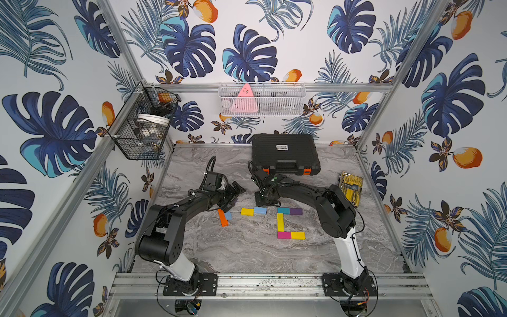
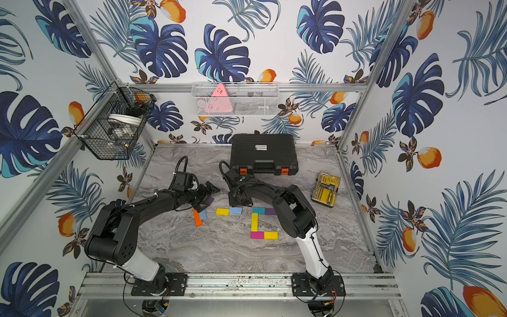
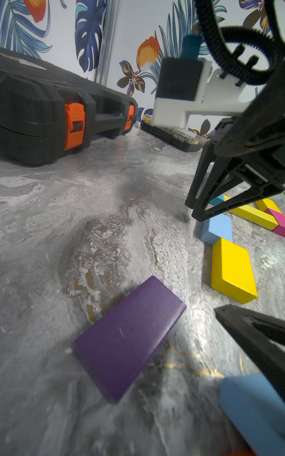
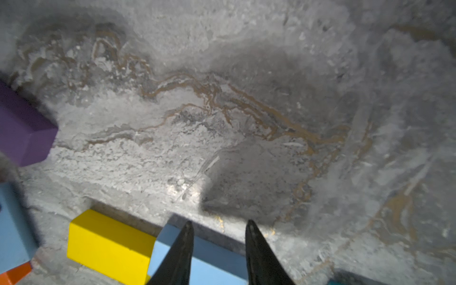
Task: Assemble the letter c with building blocks
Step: Assemble the building block at the center of the board.
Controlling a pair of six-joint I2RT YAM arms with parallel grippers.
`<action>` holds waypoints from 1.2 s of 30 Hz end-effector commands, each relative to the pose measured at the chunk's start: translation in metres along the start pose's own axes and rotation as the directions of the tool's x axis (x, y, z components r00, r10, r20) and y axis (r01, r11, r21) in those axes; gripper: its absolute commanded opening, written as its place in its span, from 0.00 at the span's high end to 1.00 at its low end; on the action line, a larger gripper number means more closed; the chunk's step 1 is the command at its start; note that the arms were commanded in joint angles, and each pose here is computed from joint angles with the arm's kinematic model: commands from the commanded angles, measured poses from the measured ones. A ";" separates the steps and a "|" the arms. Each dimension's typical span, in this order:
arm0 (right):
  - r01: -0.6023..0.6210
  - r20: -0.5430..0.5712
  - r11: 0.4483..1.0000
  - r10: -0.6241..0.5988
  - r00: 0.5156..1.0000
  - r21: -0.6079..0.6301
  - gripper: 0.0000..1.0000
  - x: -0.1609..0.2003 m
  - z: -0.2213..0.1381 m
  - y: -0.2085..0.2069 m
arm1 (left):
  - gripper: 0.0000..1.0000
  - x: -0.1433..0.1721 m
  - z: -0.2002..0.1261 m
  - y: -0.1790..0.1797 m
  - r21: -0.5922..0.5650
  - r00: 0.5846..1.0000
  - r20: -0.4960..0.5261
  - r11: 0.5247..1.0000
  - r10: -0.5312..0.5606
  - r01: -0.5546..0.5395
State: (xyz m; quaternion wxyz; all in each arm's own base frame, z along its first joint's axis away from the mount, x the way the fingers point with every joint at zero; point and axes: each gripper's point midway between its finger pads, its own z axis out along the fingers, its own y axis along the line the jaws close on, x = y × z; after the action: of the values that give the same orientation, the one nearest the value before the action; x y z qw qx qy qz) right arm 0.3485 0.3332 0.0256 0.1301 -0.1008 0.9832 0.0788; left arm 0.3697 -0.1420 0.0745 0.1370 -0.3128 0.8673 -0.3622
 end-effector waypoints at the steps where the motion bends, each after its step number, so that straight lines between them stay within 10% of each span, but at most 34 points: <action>1: 0.009 -0.015 1.000 -0.009 1.000 -0.003 0.62 0.004 0.000 0.000 | 0.01 -0.002 -0.001 -0.006 0.023 1.000 0.003 1.000 -0.003 0.003; 36: -0.071 0.061 0.995 0.076 0.995 -0.076 0.52 0.016 -0.051 -0.005 | 0.01 0.032 0.010 0.003 -0.042 0.999 -0.023 0.998 0.049 -0.050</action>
State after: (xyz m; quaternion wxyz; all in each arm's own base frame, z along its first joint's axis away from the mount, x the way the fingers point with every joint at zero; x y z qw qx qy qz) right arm 0.3220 0.3148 0.0643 0.1486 -0.0825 0.9794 0.1089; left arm 0.3504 -0.1696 0.0674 0.1255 -0.2870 0.8804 -0.3562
